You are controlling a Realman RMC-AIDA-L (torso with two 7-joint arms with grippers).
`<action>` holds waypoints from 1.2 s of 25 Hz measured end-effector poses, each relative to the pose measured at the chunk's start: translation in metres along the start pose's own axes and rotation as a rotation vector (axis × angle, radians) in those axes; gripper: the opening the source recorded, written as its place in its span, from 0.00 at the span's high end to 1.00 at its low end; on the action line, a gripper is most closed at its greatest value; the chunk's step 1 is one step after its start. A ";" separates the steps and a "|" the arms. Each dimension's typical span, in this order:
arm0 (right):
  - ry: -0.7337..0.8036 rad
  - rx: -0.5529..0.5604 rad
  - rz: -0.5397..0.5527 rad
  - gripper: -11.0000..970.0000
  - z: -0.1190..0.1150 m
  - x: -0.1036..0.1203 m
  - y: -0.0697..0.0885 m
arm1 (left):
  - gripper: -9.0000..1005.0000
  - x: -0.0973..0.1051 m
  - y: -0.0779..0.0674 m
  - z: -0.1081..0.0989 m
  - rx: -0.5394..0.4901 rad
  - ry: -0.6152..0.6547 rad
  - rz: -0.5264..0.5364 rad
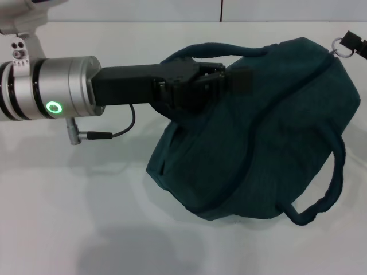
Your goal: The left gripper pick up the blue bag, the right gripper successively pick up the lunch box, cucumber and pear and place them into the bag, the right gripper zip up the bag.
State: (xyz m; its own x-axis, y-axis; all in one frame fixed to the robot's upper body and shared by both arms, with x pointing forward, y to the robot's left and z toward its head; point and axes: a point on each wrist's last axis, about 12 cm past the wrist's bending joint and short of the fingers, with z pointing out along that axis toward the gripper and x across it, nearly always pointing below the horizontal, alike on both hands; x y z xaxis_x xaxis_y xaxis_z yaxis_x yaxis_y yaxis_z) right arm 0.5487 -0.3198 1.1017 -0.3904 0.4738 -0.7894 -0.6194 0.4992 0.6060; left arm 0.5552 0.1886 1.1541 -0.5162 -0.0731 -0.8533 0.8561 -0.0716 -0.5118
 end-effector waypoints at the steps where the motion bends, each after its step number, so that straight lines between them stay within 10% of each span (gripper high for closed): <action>1: 0.001 0.001 0.002 0.97 0.000 0.001 0.000 | 0.94 -0.001 -0.001 0.001 0.010 -0.006 0.002; 21: -0.030 -0.018 -0.039 0.80 -0.012 -0.008 0.000 | 0.94 -0.002 0.029 0.011 -0.211 -0.008 -0.011; 30: -0.114 0.080 -0.031 0.38 -0.055 -0.013 -0.007 | 0.91 0.001 0.054 0.024 -0.364 0.025 -0.049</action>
State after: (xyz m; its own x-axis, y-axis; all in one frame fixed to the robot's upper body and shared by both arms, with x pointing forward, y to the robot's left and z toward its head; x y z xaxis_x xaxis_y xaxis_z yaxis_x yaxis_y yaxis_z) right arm 0.5208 -0.3692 1.1020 -0.2890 0.5341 -0.7945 -0.5723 0.5689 0.5906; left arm 0.6008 0.1605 1.1280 -0.5601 -0.0540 -0.8266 0.7850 0.2844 -0.5504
